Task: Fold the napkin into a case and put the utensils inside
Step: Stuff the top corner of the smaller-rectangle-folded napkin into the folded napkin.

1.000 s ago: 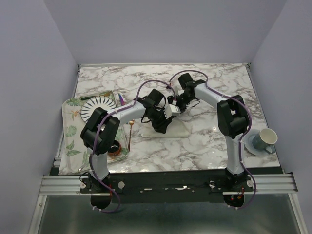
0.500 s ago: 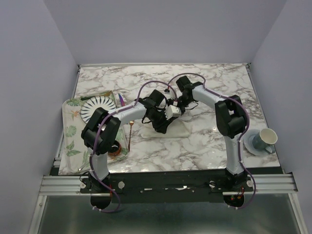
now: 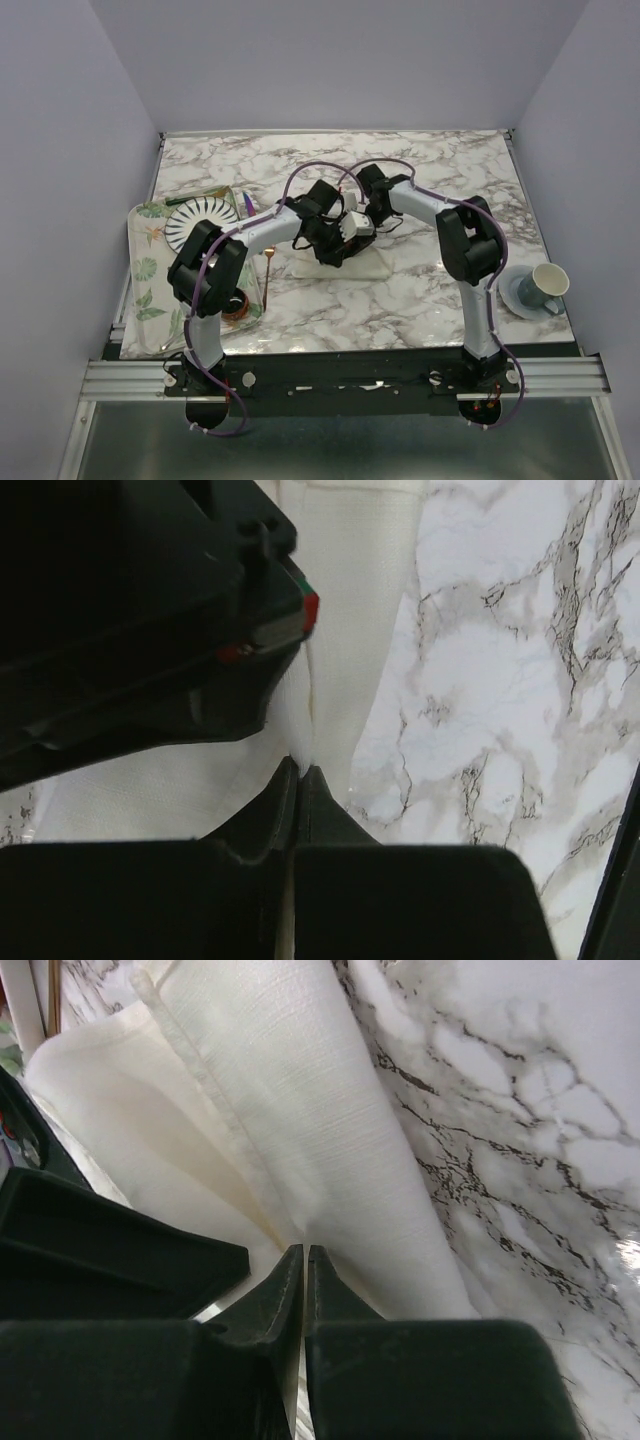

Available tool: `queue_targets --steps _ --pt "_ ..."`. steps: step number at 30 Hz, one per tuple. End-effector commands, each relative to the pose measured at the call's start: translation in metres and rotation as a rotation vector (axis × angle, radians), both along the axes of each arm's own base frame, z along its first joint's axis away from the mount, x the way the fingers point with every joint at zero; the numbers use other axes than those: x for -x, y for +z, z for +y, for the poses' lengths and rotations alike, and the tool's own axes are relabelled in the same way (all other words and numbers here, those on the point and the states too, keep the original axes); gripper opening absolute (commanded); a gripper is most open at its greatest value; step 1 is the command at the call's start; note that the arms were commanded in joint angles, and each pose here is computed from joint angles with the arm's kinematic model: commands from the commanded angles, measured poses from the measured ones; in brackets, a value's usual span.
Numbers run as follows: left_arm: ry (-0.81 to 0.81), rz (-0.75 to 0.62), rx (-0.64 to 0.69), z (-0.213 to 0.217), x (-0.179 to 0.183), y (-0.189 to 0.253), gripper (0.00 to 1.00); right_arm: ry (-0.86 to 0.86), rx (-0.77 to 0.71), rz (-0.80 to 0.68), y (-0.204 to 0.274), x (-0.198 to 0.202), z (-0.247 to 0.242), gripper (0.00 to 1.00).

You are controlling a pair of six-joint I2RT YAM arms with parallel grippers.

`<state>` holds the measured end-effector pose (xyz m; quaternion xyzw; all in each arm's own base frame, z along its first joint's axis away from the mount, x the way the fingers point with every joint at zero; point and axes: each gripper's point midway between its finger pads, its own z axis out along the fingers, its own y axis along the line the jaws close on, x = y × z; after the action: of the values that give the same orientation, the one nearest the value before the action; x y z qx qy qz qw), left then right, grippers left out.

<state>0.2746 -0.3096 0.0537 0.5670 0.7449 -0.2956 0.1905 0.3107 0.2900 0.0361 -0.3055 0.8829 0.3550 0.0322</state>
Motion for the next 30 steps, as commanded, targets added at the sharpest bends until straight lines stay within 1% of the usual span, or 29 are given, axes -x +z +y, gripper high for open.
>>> queue_targets --steps 1,5,8,11,15,17,22,24,30 --pt "0.001 -0.015 -0.007 -0.006 -0.008 0.004 0.01 0.044 -0.018 0.036 -0.003 0.019 0.004 0.11" --pt "-0.019 -0.015 -0.014 -0.007 -0.008 0.003 0.01 0.048 -0.028 0.03 0.002 0.019 0.007 0.1" --pt "-0.031 -0.003 -0.025 -0.004 -0.004 -0.001 0.01 0.043 -0.028 -0.029 0.019 0.005 0.009 0.12" --pt "-0.042 0.006 -0.029 -0.001 0.0 -0.003 0.01 0.018 -0.021 -0.096 0.035 -0.015 0.007 0.18" --pt "-0.042 0.016 -0.028 0.0 0.003 -0.004 0.0 0.022 -0.002 -0.147 0.044 -0.028 0.002 0.24" --pt "-0.042 0.015 -0.027 -0.001 0.003 -0.005 0.0 0.028 0.016 -0.156 0.04 -0.031 -0.002 0.27" --pt "-0.045 0.01 -0.025 -0.002 0.001 -0.005 0.0 0.032 0.074 -0.175 0.025 -0.039 -0.011 0.42" --pt "-0.048 0.01 -0.024 -0.002 0.002 -0.004 0.0 0.03 0.097 -0.176 0.019 -0.042 -0.014 0.43" --pt "-0.052 0.009 -0.024 -0.002 0.002 -0.005 0.01 0.021 0.137 -0.177 0.002 -0.048 -0.017 0.43"
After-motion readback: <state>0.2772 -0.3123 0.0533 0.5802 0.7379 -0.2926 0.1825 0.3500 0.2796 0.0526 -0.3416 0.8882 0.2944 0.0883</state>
